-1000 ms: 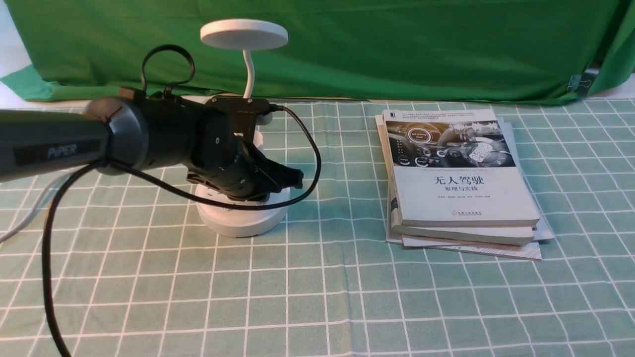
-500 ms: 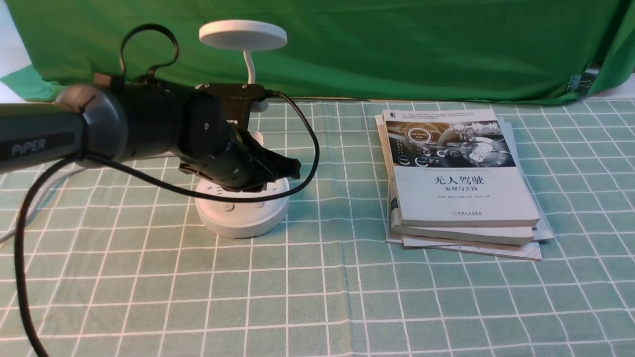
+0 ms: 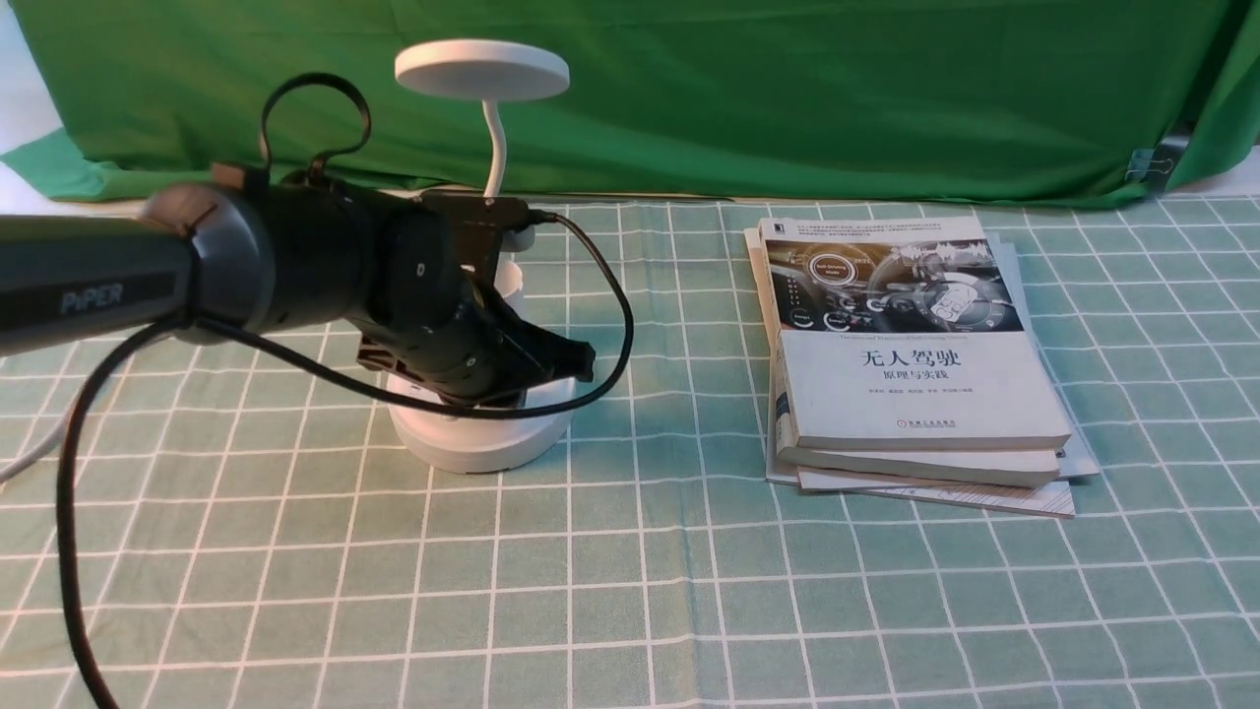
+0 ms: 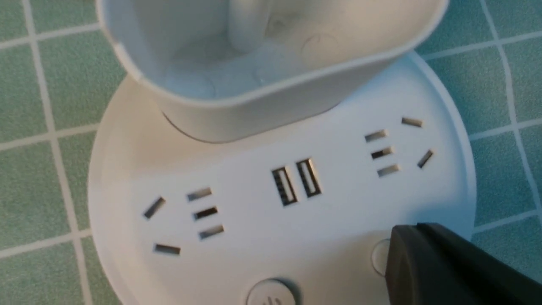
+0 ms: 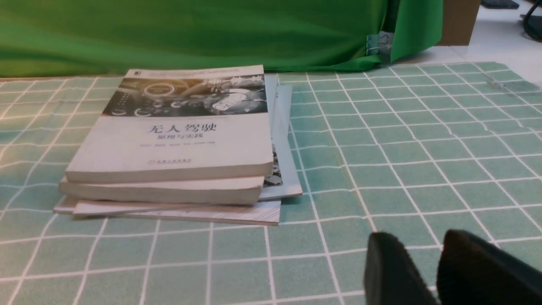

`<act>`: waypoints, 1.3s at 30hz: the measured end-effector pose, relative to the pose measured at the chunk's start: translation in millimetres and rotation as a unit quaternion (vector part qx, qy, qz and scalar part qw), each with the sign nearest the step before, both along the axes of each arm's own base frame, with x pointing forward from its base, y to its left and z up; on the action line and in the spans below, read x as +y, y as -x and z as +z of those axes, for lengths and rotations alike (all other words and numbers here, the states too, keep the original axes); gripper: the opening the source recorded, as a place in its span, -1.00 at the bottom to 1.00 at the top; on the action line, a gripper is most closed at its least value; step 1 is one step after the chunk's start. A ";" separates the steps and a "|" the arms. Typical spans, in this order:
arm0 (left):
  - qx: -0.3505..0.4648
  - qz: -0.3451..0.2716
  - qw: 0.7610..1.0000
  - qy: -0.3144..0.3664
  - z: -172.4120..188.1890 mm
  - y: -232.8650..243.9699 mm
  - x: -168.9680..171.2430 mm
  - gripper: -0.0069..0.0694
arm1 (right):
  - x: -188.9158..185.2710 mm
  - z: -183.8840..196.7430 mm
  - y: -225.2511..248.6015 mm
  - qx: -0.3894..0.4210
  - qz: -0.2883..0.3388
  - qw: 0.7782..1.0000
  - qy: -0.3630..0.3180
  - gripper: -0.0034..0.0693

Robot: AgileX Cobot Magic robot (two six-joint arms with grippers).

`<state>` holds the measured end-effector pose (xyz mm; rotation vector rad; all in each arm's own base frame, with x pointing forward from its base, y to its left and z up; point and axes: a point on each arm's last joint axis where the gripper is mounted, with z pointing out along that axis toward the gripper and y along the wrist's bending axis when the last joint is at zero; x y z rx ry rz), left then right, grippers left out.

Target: Turn on the table lamp.

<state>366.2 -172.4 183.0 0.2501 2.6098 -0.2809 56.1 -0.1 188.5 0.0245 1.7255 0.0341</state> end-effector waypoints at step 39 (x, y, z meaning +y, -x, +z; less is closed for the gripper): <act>-0.010 -0.153 0.973 0.170 100.0 135.8 21.7 -0.82 | 0.0 0.0 0.0 0.000 0.000 1.000 0.000 -0.24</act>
